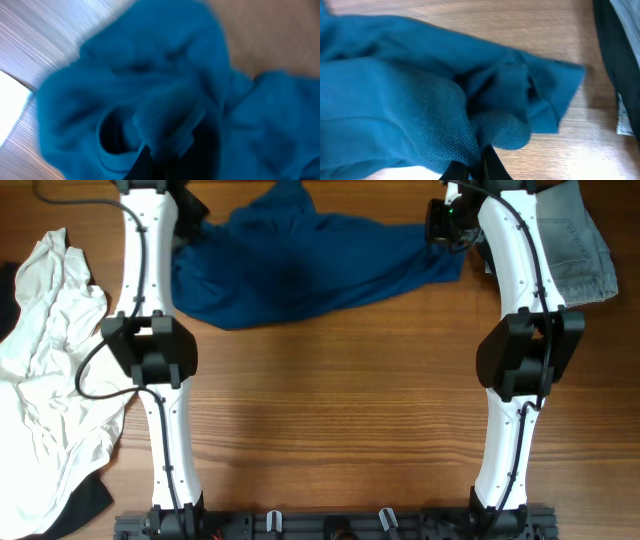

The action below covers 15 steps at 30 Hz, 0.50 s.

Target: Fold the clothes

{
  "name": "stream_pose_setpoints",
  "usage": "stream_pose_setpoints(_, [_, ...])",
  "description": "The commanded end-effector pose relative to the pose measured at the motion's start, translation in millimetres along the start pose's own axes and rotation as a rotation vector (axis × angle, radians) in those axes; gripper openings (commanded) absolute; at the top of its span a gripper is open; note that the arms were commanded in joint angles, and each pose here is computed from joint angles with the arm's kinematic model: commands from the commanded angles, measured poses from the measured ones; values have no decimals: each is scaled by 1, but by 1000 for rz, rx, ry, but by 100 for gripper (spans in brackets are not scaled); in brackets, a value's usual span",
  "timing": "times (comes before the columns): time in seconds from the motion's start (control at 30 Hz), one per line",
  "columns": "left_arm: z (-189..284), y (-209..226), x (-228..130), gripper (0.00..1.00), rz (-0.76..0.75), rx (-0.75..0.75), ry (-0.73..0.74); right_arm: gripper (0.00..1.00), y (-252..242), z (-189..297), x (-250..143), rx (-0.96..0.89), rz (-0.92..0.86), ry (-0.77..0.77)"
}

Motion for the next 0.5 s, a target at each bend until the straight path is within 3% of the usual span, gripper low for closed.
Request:
stream_pose_setpoints(0.0, [42, -20, -3, 4, 15, -162, -43, 4, 16, 46, 8, 92, 35, -108])
stream_pose_setpoints(0.1, [59, -28, 8, 4, 19, -238, -137, 4, 17, 49, 13, 102, 42, -145])
stream_pose_setpoints(0.27, [113, -31, 48, 4, 44, -368, -471, 4, 5, 79, 53, 96, 35, -415])
stream_pose_setpoints(0.47, [150, -15, 62, 4, 99, -369, -613, 4, -12, 117, 74, 94, 7, -568])
Point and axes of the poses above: each gripper's point midway between its finger pads, its own z axis back along the fingers, its own y axis along the line the jaws close on, x = y × z, the point moved 10 cm from there along z, back along the fingers, and after that the axes turned 10 degrees about -z, right-handed, at the moved point
